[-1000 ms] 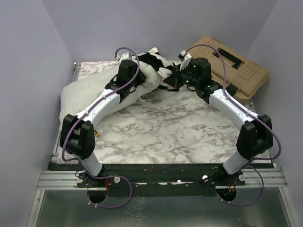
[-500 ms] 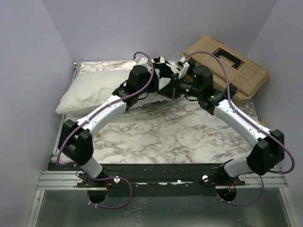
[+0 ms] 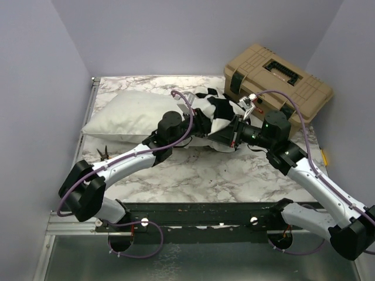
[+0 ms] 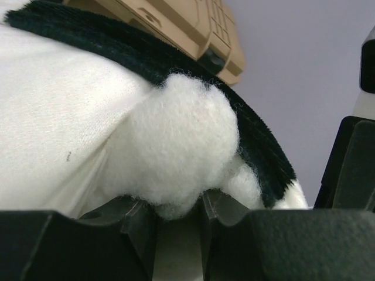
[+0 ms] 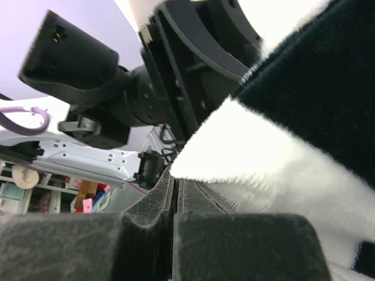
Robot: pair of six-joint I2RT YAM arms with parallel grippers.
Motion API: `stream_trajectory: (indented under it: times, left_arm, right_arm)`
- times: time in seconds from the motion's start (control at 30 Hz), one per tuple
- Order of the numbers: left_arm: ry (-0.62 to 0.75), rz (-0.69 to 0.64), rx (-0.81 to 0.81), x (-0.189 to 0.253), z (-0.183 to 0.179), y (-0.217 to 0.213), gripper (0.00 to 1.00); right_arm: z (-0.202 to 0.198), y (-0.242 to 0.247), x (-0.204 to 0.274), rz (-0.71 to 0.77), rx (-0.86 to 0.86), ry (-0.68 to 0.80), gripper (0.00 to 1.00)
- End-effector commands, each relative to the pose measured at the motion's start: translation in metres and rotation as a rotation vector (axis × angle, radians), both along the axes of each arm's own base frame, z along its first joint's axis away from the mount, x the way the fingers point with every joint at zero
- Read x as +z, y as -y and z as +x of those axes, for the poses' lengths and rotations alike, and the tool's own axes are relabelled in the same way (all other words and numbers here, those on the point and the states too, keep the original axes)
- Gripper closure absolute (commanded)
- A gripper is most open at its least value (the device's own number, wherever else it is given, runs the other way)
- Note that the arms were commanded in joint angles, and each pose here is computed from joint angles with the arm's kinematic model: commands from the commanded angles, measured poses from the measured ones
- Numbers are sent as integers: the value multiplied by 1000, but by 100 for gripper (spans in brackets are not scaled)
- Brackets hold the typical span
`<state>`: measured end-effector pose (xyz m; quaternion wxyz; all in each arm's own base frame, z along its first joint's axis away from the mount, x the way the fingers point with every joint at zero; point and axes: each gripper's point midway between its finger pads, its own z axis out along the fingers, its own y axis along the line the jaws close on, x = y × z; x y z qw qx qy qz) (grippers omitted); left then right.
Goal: Put the pillow into the pillowcase
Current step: Stuff the pillow into the pillowcase.
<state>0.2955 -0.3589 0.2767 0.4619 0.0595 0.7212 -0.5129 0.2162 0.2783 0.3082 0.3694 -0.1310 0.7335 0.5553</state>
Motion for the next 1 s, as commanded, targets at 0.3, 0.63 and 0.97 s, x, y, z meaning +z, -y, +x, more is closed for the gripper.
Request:
stream_trajectory:
  times: [0.3, 0.63, 0.97]
  left_arm:
    - [54, 68, 13, -16, -50, -9, 47]
    - [-117, 416, 287, 16, -63, -111, 11]
    - [-518, 173, 202, -69, -122, -108, 5]
  right_arm:
    - [29, 24, -79, -283, -230, -182, 100]
    - [62, 2, -142, -380, -215, -290, 100]
    - [61, -2, -113, -368, -176, -256, 100]
